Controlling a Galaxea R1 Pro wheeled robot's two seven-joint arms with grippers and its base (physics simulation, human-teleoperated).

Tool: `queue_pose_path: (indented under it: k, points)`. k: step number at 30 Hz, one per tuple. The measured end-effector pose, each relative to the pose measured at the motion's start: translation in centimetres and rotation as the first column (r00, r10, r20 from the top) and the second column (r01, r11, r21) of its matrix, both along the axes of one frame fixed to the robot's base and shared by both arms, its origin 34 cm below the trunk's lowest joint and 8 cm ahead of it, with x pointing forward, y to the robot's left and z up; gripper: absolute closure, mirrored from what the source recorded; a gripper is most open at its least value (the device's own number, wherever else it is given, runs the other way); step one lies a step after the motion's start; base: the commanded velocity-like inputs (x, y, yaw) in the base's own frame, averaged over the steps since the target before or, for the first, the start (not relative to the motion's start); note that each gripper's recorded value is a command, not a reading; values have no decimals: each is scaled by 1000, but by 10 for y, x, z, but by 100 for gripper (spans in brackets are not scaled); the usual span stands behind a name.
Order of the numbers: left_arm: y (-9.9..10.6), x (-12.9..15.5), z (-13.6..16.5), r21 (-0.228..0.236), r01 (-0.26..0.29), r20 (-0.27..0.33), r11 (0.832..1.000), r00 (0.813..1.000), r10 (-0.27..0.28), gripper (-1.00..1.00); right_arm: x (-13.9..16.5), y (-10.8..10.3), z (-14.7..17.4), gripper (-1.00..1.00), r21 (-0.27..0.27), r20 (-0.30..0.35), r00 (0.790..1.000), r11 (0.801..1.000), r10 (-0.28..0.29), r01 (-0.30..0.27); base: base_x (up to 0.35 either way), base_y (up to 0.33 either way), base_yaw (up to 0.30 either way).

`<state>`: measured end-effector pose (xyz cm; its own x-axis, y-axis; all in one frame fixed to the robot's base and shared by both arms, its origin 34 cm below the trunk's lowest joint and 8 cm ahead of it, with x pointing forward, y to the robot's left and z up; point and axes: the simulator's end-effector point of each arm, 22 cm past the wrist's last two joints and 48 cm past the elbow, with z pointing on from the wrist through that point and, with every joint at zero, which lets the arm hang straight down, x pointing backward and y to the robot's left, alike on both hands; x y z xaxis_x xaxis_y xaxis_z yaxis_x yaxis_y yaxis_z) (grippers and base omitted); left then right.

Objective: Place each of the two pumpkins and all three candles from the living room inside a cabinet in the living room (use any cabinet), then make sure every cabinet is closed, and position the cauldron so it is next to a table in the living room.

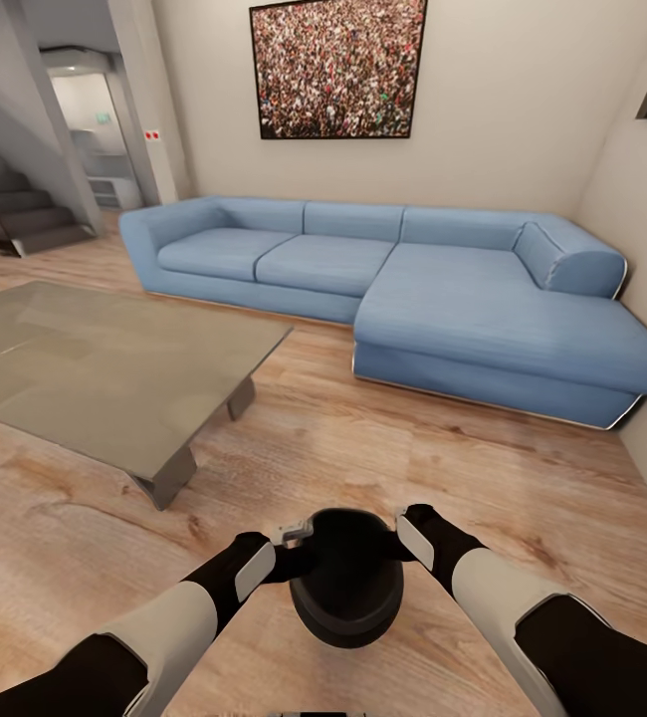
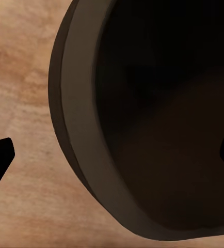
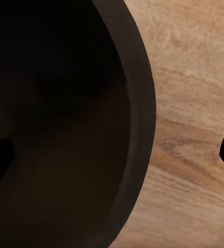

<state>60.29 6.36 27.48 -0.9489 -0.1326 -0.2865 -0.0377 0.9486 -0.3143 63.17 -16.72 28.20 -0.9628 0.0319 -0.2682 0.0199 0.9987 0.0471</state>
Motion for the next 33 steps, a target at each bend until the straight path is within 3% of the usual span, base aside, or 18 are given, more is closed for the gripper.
queue_pose_path:
  k: [26,33]
  points:
    - [0,-27,-57,0,0,-106,1000,994,0,-100,-26,0,-60,-100,0,-106,994,1000,0,0,0,0,0]
    - [0,-27,-57,0,1,-105,1000,994,-1,-100,-26,0,-60,-100,0,-106,994,1000,0,0,0,0,0]
